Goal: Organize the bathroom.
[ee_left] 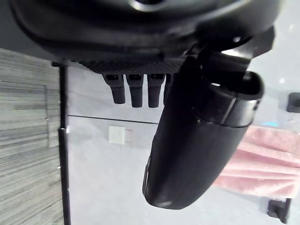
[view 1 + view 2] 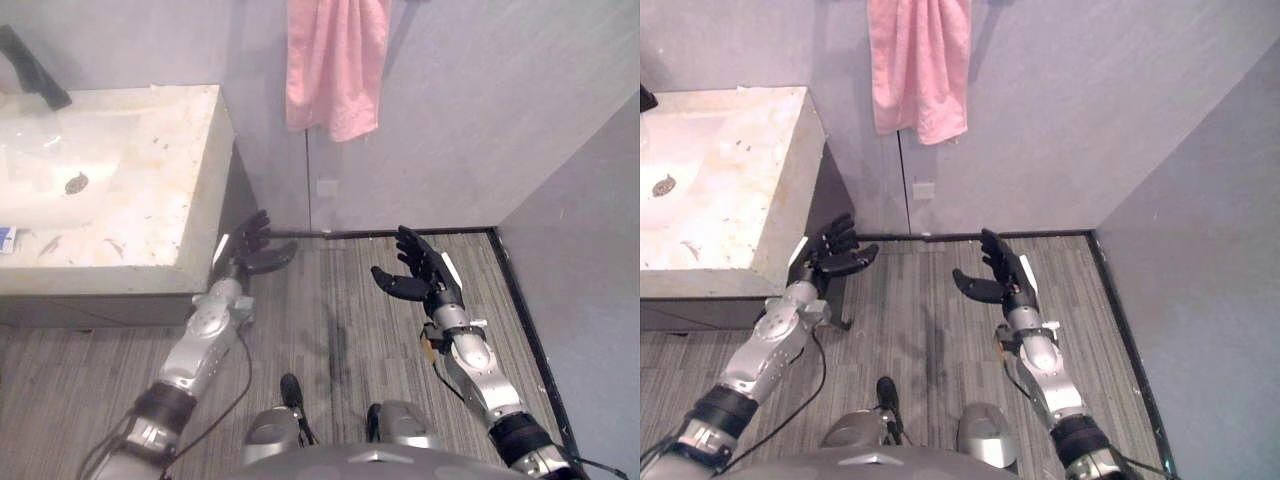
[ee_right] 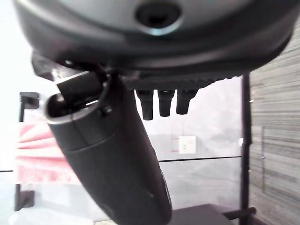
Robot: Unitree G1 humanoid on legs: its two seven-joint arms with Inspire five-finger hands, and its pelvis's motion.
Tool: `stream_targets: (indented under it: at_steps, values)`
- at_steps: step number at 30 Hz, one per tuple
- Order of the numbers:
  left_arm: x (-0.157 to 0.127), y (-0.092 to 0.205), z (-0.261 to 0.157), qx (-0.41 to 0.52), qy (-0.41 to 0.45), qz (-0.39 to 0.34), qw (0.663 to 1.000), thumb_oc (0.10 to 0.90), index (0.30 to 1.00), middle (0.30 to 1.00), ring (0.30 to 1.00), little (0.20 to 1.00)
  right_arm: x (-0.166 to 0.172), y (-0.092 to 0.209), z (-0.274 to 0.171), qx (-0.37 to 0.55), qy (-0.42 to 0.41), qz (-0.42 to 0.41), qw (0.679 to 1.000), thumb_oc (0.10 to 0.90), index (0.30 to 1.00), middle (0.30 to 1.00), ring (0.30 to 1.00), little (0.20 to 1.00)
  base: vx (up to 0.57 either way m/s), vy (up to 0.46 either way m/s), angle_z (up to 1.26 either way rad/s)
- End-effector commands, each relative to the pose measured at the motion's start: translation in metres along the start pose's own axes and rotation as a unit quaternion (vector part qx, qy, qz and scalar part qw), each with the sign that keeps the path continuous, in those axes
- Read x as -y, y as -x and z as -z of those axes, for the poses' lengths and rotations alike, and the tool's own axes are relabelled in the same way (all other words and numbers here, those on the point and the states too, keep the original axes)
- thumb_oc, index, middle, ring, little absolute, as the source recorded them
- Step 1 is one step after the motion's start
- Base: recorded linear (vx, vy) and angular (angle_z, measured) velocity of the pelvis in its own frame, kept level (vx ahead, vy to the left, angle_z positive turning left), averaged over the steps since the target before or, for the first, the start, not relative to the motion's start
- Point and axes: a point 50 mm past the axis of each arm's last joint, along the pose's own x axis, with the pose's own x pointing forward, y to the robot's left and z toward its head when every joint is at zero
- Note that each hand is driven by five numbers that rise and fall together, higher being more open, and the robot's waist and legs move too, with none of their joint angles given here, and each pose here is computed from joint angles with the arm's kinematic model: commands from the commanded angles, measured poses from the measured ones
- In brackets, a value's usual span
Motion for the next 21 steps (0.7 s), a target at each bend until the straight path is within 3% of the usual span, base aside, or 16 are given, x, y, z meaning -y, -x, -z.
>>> stream_targets:
  at_steps: [1,12,21]
  values:
    - [0.021,0.004,-0.01,0.044,0.006,0.03,0.999,0.8,0.9,0.9,0.9,0.9,-0.004,-0.012,-0.041,0.115,0.003,-0.019,0.993,0.8,0.9,0.9,0.9,0.9,0.24,0.046,-0.15]
    - [0.028,0.014,-0.016,0.08,-0.004,0.021,0.997,0.8,0.9,0.9,0.9,0.9,-0.014,-0.023,-0.057,0.138,0.006,-0.044,0.989,0.8,0.9,0.9,0.9,0.9,0.17,-0.07,-0.15]
    - [0.026,0.018,-0.027,0.114,-0.001,0.029,0.993,0.8,0.9,0.9,0.9,0.9,-0.007,-0.02,-0.065,0.157,0.01,-0.021,0.987,0.8,0.9,0.9,0.9,0.9,0.24,-0.145,0.3]
